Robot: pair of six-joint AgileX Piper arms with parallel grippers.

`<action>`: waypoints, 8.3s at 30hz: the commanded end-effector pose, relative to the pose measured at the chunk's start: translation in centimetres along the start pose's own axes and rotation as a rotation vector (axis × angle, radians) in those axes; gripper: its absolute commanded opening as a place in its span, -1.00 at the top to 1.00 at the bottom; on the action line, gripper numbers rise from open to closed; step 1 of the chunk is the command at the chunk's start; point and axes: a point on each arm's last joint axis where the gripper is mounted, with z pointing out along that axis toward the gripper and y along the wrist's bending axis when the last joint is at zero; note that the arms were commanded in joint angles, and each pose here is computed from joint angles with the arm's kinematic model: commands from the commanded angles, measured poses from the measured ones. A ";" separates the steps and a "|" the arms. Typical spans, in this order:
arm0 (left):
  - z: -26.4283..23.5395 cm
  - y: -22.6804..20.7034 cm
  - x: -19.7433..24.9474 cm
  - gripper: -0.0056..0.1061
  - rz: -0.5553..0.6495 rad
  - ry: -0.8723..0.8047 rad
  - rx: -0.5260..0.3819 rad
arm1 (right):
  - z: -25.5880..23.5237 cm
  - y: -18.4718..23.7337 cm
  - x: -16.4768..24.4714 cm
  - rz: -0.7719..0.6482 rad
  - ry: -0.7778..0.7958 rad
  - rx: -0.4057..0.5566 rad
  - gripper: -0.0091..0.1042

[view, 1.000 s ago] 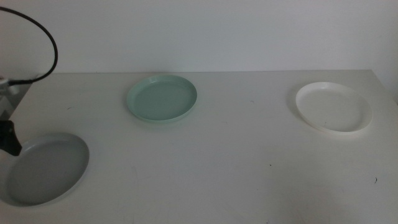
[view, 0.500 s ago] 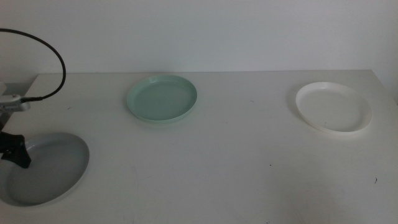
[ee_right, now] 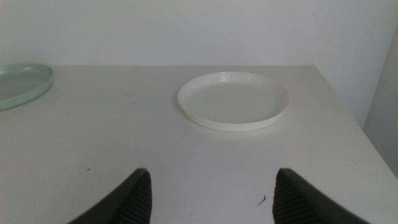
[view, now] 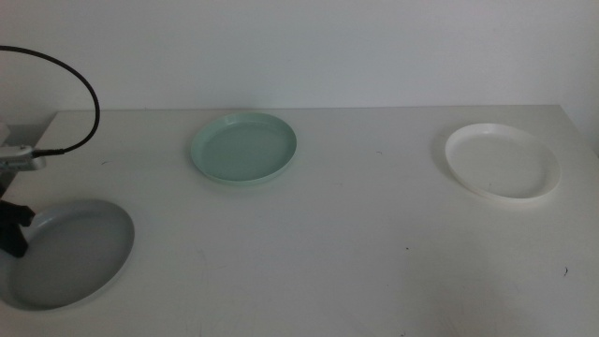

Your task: Stack the three bowls on top of each other.

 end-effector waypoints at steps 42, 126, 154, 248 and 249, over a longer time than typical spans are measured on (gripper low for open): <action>-11.4 -31.8 -4.1 0.90 0.312 -0.178 0.173 | -0.3 0.0 -1.0 -0.021 -0.104 0.007 -0.04; -14.9 -24.5 -9.2 -0.99 0.053 -0.538 -0.060 | -0.3 0.0 -1.0 -0.021 -0.104 0.007 -0.04; -0.3 -21.5 -19.5 -0.94 0.000 -0.376 0.070 | -0.3 0.0 -1.0 -0.021 -0.104 0.007 -0.04; -1.3 -34.3 3.3 0.09 -0.009 -0.415 0.270 | -0.3 0.0 -1.0 -0.021 -0.104 0.007 -0.04; -1.3 -34.3 3.3 -0.09 -0.001 -0.418 0.269 | -0.3 0.0 -1.0 -0.021 -0.104 0.007 -0.04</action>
